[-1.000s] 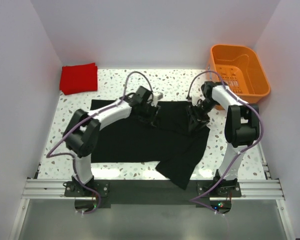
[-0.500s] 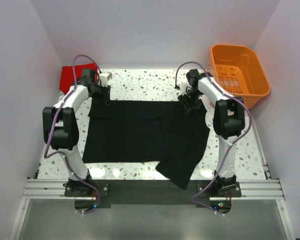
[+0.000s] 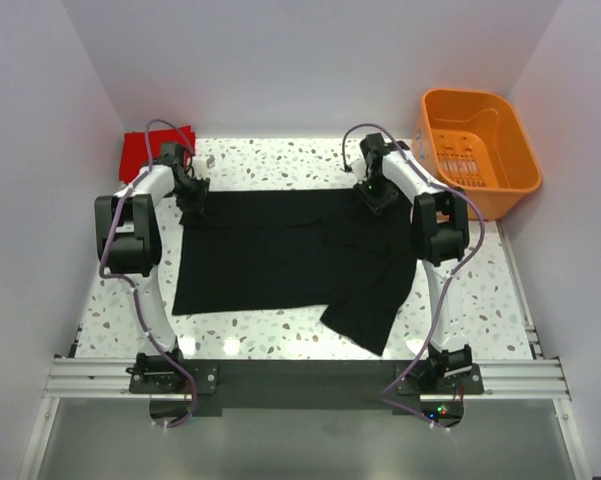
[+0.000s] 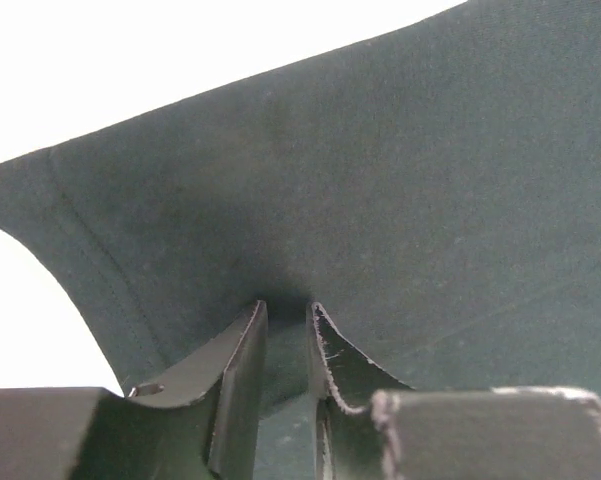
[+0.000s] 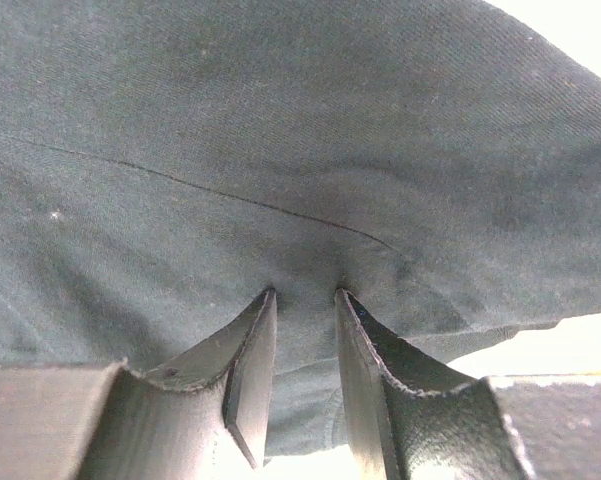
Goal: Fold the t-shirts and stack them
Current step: Fold the tshirt
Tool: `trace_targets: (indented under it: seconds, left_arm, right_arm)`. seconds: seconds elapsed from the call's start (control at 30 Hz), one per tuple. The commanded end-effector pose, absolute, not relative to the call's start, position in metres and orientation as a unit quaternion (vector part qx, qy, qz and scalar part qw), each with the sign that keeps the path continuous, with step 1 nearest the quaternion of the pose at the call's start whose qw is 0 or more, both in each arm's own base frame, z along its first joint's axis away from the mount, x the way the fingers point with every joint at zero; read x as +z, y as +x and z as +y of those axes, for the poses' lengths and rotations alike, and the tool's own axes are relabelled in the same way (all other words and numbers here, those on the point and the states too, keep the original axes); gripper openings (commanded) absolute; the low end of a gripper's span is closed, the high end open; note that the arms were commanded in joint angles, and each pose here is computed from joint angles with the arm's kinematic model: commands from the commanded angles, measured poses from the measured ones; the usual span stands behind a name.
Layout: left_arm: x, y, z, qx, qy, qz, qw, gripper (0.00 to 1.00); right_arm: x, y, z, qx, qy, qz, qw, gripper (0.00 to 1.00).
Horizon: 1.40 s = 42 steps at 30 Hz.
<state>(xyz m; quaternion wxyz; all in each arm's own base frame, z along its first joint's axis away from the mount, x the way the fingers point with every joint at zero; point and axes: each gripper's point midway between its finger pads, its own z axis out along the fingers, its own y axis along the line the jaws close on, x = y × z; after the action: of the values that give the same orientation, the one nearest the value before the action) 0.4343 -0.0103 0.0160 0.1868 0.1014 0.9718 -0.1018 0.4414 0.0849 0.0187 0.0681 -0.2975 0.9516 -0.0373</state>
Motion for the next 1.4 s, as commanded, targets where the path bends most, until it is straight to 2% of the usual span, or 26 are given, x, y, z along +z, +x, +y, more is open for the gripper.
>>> trace_targets:
  seconds: [0.0,0.1,0.2,0.23,0.3,0.33,0.4,0.43,0.57,0.67,0.8,0.83,0.9,0.93,1.0,1.03,1.1,1.37]
  left_arm:
    - [-0.023,0.452,0.01,-0.081,0.106,0.977,0.168,0.27]
    - [-0.008,0.477,0.008,-0.088,0.123,0.968,0.198,0.26]
    - [0.031,0.491,-0.006,-0.12,0.16,0.949,0.245,0.35]
    - [0.044,0.49,-0.011,-0.128,0.185,0.939,0.259,0.43]
    - [0.082,0.481,-0.022,-0.145,0.209,0.92,0.298,0.5]
    - [0.084,0.471,-0.024,-0.147,0.222,0.915,0.302,0.56]
    - [0.129,0.46,-0.029,-0.141,0.244,0.893,0.352,0.65]
    - [0.149,0.447,-0.029,-0.133,0.26,0.88,0.375,0.67]
    - [0.183,0.402,-0.042,-0.152,0.309,0.842,0.414,0.73]
    - [0.18,0.36,-0.05,-0.173,0.345,0.832,0.398,0.73]
    - [0.159,0.304,-0.056,-0.219,0.373,0.83,0.351,0.72]
    - [0.161,0.296,-0.057,-0.222,0.375,0.828,0.353,0.72]
    - [0.152,0.277,-0.06,-0.245,0.38,0.824,0.342,0.72]
    - [0.152,0.271,-0.061,-0.243,0.383,0.822,0.345,0.72]
    - [0.142,0.26,-0.059,-0.239,0.383,0.826,0.337,0.72]
    - [0.138,0.258,-0.058,-0.236,0.383,0.829,0.332,0.72]
    - [0.133,0.252,-0.057,-0.235,0.38,0.834,0.325,0.72]
    - [0.125,0.251,-0.052,-0.22,0.365,0.845,0.322,0.72]
  right_arm:
    - [0.003,0.492,0.077,-0.082,-0.295,0.945,0.115,0.34]
    - [0.02,0.516,0.082,-0.087,-0.291,0.94,0.155,0.39]
    - [0.053,0.531,0.089,-0.078,-0.3,0.93,0.198,0.47]
    - [0.074,0.53,0.093,-0.07,-0.306,0.925,0.213,0.5]
    - [0.102,0.524,0.105,-0.035,-0.325,0.915,0.236,0.62]
    - [0.135,0.515,0.105,-0.03,-0.331,0.908,0.256,0.71]
    - [0.15,0.492,0.117,0.016,-0.364,0.896,0.254,0.83]
    - [0.177,0.474,0.119,0.03,-0.377,0.887,0.263,0.9]
    - [0.182,0.389,0.117,0.09,-0.453,0.864,0.203,0.91]
    - [0.175,0.318,0.115,0.13,-0.493,0.847,0.15,0.86]
    - [0.151,0.25,0.112,0.122,-0.555,0.814,0.116,0.76]
    - [0.131,0.228,0.105,0.116,-0.563,0.814,0.084,0.75]
    - [0.125,0.208,0.113,0.103,-0.595,0.792,0.094,0.72]
    - [0.106,0.187,0.112,0.097,-0.614,0.78,0.066,0.71]
    - [0.097,0.179,0.115,0.079,-0.633,0.766,0.082,0.69]
    - [0.082,0.163,0.114,0.074,-0.65,0.753,0.063,0.68]
    - [0.072,0.163,0.114,0.045,-0.659,0.749,0.062,0.65]
    - [0.04,0.154,0.128,0.007,-0.663,0.747,0.056,0.65]
